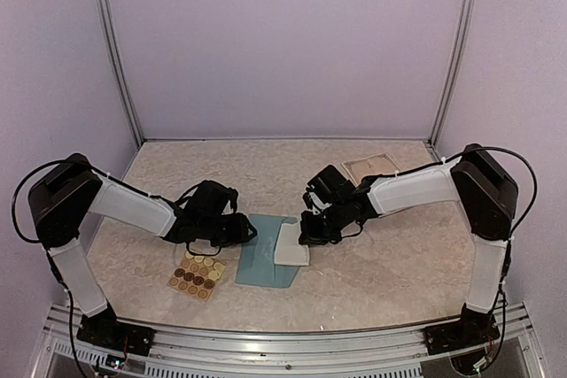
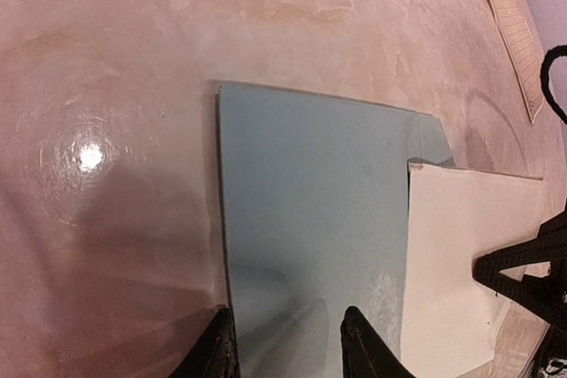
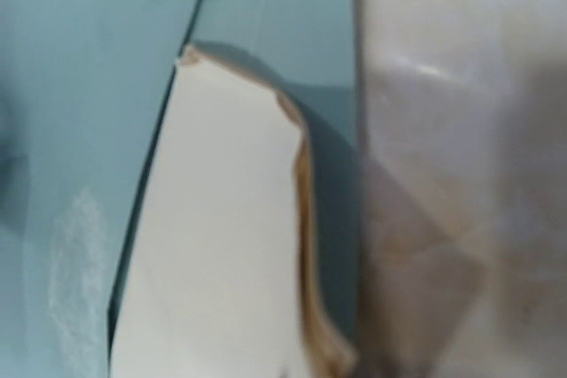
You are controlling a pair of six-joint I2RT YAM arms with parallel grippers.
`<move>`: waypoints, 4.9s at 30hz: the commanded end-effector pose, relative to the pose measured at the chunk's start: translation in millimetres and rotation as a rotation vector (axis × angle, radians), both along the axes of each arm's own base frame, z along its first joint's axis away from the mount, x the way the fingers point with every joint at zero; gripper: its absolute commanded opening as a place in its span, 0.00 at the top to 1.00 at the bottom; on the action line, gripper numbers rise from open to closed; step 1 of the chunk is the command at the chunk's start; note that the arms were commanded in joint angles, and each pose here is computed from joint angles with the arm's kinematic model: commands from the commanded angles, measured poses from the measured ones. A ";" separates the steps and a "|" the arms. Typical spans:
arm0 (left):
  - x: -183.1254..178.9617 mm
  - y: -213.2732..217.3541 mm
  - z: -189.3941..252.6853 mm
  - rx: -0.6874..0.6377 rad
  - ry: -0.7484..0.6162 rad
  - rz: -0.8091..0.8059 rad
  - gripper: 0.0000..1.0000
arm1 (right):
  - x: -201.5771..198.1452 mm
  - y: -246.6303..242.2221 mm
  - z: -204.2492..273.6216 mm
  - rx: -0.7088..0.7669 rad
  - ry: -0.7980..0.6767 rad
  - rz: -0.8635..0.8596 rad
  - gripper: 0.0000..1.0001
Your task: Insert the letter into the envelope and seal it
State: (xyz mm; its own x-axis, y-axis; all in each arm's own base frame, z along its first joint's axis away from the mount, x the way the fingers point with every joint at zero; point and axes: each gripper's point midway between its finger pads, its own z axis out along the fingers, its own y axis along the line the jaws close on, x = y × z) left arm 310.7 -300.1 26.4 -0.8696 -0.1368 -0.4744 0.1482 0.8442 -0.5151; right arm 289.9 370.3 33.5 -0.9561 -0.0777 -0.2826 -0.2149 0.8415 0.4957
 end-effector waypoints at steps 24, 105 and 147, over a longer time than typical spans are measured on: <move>-20.2 -9.6 -24.7 0.027 0.078 -0.055 0.64 | 14.7 25.9 -6.7 0.045 0.000 0.064 1.00; -10.5 -4.3 -25.5 0.136 -0.025 0.011 0.62 | -12.8 11.5 22.1 0.132 -0.073 0.036 1.00; -62.9 -38.7 224.0 -0.646 -0.426 -0.291 0.49 | -55.6 -11.2 234.2 0.814 -0.613 0.163 1.00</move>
State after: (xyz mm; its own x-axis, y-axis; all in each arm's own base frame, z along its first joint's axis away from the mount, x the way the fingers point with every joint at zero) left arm 253.0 -333.6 217.6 -0.7283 -0.2755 -0.6274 0.5235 0.3669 -0.7689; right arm 243.8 361.4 249.6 -0.6604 0.2241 -0.7167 -0.6545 0.2961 0.6957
